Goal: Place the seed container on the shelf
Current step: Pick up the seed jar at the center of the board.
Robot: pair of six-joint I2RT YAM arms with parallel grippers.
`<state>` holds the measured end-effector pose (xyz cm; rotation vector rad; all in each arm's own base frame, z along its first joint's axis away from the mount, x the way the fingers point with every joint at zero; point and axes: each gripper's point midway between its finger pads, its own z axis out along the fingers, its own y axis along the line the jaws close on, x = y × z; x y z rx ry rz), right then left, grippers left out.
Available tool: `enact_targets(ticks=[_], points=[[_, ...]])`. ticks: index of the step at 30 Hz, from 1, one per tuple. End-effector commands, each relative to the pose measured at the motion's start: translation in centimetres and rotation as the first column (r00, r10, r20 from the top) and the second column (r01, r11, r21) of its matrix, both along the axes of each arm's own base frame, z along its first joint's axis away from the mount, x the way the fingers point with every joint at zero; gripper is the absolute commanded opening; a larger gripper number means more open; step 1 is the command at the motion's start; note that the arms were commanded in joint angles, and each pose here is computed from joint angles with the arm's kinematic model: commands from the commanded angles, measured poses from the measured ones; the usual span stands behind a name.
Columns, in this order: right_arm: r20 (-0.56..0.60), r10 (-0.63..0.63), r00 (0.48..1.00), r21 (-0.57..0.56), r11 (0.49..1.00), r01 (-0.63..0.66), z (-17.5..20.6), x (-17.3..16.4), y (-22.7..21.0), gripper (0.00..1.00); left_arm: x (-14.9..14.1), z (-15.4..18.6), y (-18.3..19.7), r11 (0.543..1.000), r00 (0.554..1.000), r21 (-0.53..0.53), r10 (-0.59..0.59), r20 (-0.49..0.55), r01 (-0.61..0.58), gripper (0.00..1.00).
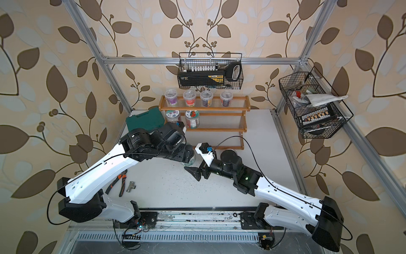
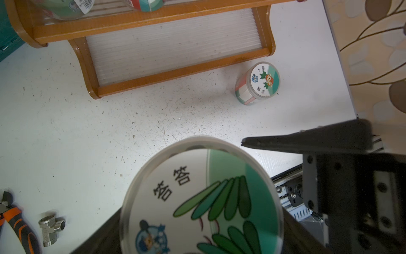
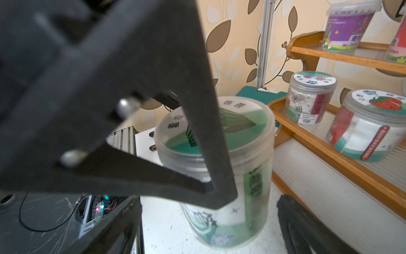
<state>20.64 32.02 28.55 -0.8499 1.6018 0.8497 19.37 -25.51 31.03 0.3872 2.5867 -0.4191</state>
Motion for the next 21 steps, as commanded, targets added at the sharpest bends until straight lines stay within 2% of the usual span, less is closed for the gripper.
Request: enact_targets(ticks=[1,9,21], points=[[0.074,-0.057,0.996,0.027,0.998,0.055,0.6,0.8,0.4,0.99,-0.4,2.1,-0.3,0.995,1.0,-0.094,-0.008,0.023,0.01,0.67],[0.131,-0.111,0.985,0.057,0.993,0.104,1.0,1.5,0.6,0.99,-0.9,1.9,-0.7,0.993,1.0,-0.119,-0.029,0.007,0.03,0.67],[0.16,-0.08,0.984,0.065,0.995,0.07,1.3,1.6,1.8,0.99,-1.3,1.3,-0.9,0.992,0.999,-0.115,-0.05,-0.019,0.047,0.68]])
